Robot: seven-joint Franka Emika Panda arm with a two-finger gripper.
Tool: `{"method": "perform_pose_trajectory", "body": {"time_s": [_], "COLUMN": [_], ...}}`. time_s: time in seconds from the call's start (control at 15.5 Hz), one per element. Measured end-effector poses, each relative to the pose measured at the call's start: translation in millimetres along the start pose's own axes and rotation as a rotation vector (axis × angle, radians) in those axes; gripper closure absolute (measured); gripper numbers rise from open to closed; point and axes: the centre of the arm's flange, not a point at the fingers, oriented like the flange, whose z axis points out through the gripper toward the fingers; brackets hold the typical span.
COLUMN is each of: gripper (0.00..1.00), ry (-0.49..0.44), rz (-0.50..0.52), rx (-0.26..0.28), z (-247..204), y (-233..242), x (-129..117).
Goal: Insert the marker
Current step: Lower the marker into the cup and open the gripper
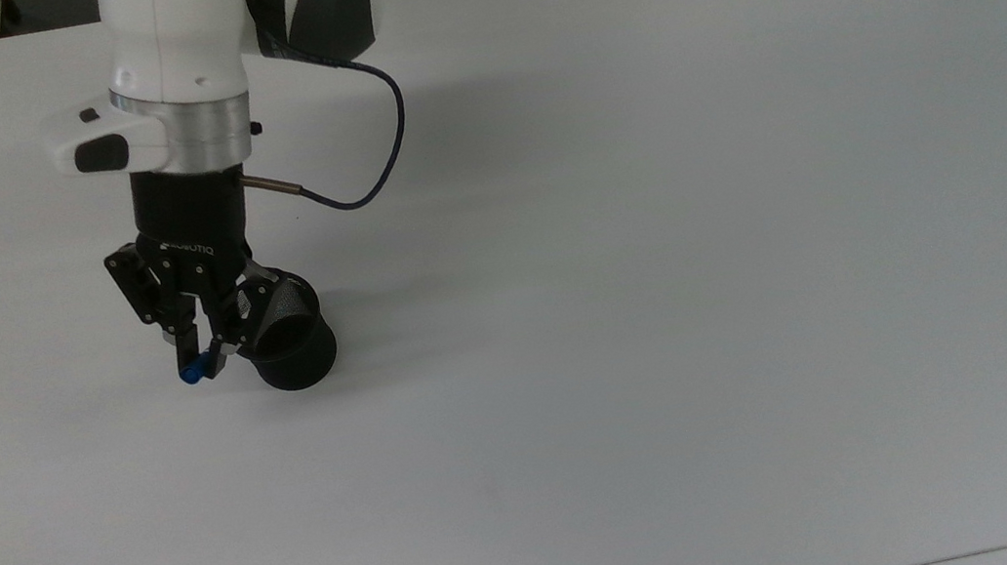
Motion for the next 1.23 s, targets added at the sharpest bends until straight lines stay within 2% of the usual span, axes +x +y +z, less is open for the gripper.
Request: {"method": "perform_pose_trajectory", "body": {"time_s": [0.26,0.45,1.16,1.23], "gripper": [0.79,0.78,0.79,0.74], "ry": [-0.057,-0.076,-0.056,-0.057], "rz": [-0.036,-0.038,0.061,0.061], "rx": [-0.02,-0.023,-0.018,-0.016], "z": [20,26,13,12], "y": [-1,-1,-4,-5], "x": [-27,-36,-29,-29]}}
